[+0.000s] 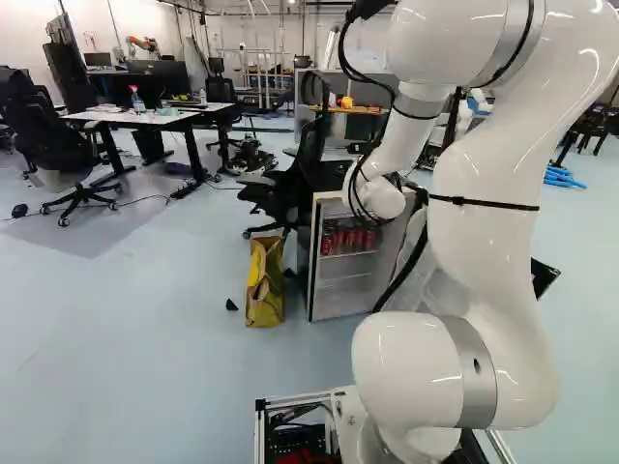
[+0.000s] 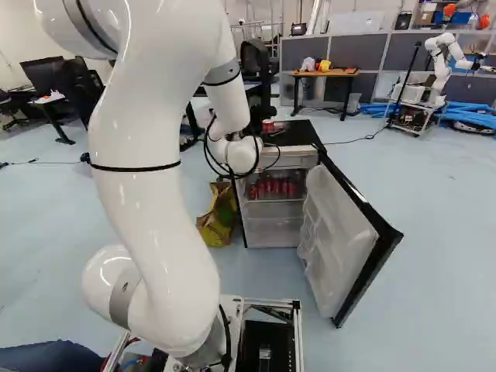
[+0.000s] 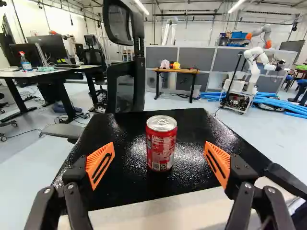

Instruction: Grab a drink from the fridge

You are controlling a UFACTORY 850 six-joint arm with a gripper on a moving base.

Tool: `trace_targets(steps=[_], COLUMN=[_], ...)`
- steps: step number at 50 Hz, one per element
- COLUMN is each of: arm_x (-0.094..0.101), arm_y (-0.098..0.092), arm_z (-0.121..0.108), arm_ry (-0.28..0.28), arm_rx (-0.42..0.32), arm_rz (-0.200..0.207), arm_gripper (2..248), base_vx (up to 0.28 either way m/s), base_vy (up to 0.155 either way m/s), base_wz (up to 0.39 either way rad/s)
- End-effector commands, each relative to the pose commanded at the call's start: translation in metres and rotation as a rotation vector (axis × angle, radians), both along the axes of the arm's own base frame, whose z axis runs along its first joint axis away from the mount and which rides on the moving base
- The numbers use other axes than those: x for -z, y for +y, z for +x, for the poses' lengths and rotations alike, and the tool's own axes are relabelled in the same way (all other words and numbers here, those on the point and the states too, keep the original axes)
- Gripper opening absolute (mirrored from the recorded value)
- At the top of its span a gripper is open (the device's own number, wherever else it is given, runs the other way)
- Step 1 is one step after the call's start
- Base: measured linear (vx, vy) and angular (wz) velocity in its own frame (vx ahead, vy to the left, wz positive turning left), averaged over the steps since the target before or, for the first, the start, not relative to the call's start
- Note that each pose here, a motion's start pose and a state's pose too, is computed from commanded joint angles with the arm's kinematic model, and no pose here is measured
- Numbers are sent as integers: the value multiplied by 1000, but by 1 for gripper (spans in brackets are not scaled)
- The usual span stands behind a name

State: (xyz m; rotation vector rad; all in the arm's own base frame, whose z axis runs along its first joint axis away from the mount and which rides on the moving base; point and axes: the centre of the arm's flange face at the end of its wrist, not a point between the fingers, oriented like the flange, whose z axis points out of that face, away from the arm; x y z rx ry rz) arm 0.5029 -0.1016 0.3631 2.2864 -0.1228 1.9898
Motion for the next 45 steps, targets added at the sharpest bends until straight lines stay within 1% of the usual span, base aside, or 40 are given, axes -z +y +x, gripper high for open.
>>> trace_targets(steps=[11,20,33,45], arm_x=[-2,-4,-5,-6], arm_y=[3,1,-10,-25], arm_z=[-23,-40,-60,-72], arm_ry=[11,19,25,28], arm_rx=[4,17,50,88], arm_rz=[2,4,6,7], arm_gripper=[247,247,247,247], base_vx=[0,0,0,0], base_vy=[0,0,0,0], base_wz=[0,0,0,0])
